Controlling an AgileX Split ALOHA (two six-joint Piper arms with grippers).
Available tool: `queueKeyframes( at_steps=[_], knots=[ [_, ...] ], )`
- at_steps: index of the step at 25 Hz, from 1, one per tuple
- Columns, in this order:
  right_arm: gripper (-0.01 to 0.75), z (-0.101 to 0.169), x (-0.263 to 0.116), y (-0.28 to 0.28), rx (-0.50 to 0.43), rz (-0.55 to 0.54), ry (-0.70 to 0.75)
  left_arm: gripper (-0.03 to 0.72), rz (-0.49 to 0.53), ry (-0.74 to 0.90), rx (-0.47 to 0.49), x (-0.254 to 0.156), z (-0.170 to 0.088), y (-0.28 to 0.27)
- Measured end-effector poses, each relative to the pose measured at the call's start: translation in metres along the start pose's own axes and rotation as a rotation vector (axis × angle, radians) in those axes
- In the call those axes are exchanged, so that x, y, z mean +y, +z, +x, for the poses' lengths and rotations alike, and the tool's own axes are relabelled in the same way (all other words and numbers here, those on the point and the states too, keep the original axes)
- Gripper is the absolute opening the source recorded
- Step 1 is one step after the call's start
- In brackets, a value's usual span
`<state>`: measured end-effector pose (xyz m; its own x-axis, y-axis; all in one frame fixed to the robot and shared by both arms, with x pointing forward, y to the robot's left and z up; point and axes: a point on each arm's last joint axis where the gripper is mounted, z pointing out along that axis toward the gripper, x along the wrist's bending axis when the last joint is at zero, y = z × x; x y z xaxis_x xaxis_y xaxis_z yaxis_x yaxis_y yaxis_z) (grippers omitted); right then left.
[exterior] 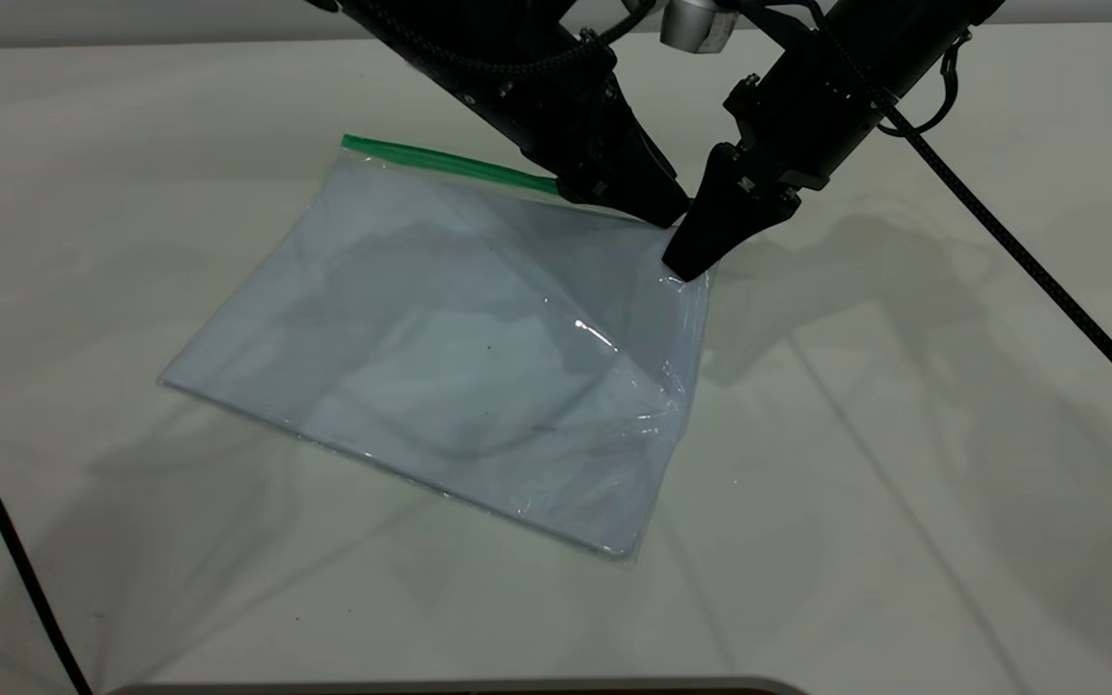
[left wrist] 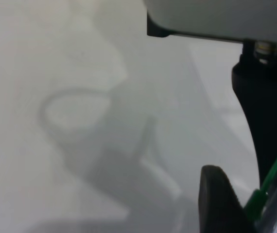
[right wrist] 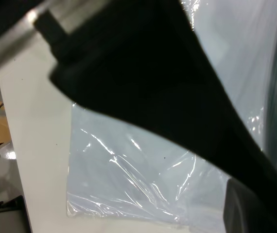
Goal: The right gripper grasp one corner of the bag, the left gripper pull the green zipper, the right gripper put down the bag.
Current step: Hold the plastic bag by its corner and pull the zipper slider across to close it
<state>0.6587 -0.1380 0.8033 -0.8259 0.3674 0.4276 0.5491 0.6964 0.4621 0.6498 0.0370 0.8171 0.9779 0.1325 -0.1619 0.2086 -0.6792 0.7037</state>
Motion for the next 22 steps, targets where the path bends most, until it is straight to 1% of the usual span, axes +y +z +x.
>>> queueKeyframes(
  at_steps=[2, 4, 7, 10, 12, 16, 22],
  knots=[
    [0.034, -0.0001, -0.0003, 0.0004, 0.001, 0.001, 0.001, 0.387, -0.006, 0.005, 0.000, -0.0005, 0.0002, 0.0010],
    [0.034, -0.0001, -0.0003, 0.0004, 0.001, 0.001, 0.001, 0.365, -0.013, 0.012, 0.004, 0.0001, 0.0005, 0.0010],
    [0.034, -0.0002, -0.0003, 0.0004, -0.001, 0.000, 0.001, 0.288, -0.018, 0.025, 0.016, 0.0009, 0.0013, 0.0014],
    [0.034, -0.0007, -0.0002, 0.0004, -0.006, -0.001, 0.001, 0.195, -0.017, 0.034, 0.015, 0.0010, 0.0011, 0.0016],
    [0.034, -0.0008, -0.0002, 0.0004, -0.006, -0.001, 0.001, 0.163, -0.016, 0.040, 0.015, 0.0008, 0.0011, 0.0016],
    [0.034, -0.0008, -0.0002, 0.0005, -0.007, -0.001, 0.001, 0.146, -0.014, 0.042, 0.017, 0.0006, 0.0012, 0.0016],
    [0.034, -0.0022, -0.0007, -0.0004, -0.014, -0.003, 0.003, 0.145, -0.006, 0.049, 0.034, 0.0001, 0.0027, 0.0017]
  ],
)
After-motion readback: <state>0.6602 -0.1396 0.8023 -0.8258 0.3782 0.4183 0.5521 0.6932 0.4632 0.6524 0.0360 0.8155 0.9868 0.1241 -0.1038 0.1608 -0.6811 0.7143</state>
